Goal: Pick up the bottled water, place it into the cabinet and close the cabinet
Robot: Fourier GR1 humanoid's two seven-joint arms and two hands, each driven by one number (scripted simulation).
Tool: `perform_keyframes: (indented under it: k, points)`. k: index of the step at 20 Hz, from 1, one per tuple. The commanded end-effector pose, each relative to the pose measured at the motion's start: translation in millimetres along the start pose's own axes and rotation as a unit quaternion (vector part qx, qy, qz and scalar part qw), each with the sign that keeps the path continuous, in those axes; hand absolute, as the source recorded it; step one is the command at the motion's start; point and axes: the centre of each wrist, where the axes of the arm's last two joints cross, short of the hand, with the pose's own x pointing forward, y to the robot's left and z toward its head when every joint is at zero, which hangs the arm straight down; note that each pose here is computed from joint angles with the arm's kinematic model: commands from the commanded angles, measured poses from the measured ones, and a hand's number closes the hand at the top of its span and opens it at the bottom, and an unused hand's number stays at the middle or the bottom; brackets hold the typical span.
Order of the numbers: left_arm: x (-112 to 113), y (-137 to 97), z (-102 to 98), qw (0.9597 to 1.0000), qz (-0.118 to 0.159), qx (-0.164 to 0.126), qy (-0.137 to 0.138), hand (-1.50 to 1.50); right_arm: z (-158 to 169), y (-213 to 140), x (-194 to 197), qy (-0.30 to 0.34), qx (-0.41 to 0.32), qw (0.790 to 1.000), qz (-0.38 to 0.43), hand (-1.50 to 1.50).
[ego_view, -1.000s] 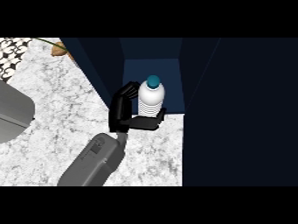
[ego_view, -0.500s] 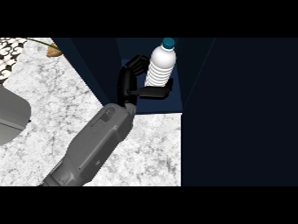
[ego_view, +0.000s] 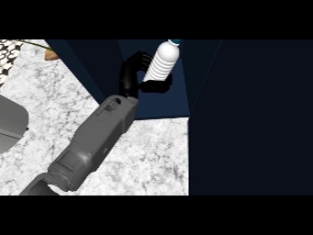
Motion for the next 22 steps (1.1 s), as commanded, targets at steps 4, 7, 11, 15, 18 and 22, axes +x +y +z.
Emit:
perform_keyframes:
  k: [4,7,11,15,18,22]
  points:
    - [-1,26,-22,0.9971,0.001,0.074,0.016,1.5,-1,2,14,-0.027,0.006,0.999,-0.032,-1.5]
    - [-12,48,-27,0.9965,-0.01,0.081,0.017,1.5,0,1,13,-0.017,0.013,0.999,-0.026,-1.5]
    - [-9,37,-26,0.9941,-0.072,0.079,-0.014,-1.5,-3,0,2,-0.023,0.014,0.999,-0.031,-1.5]
    - [-3,22,-25,0.9904,-0.1,0.088,-0.037,-1.5,0,-6,8,-0.026,0.016,0.999,-0.025,-1.5]
    - [0,34,-32,0.9873,-0.114,0.1,-0.048,-1.5,-5,-2,2,-0.029,0.017,0.999,-0.033,-1.5]
    - [9,34,-37,0.9919,-0.078,0.09,-0.043,-1.5,-1,-3,6,-0.023,0.034,0.998,-0.039,-1.5]
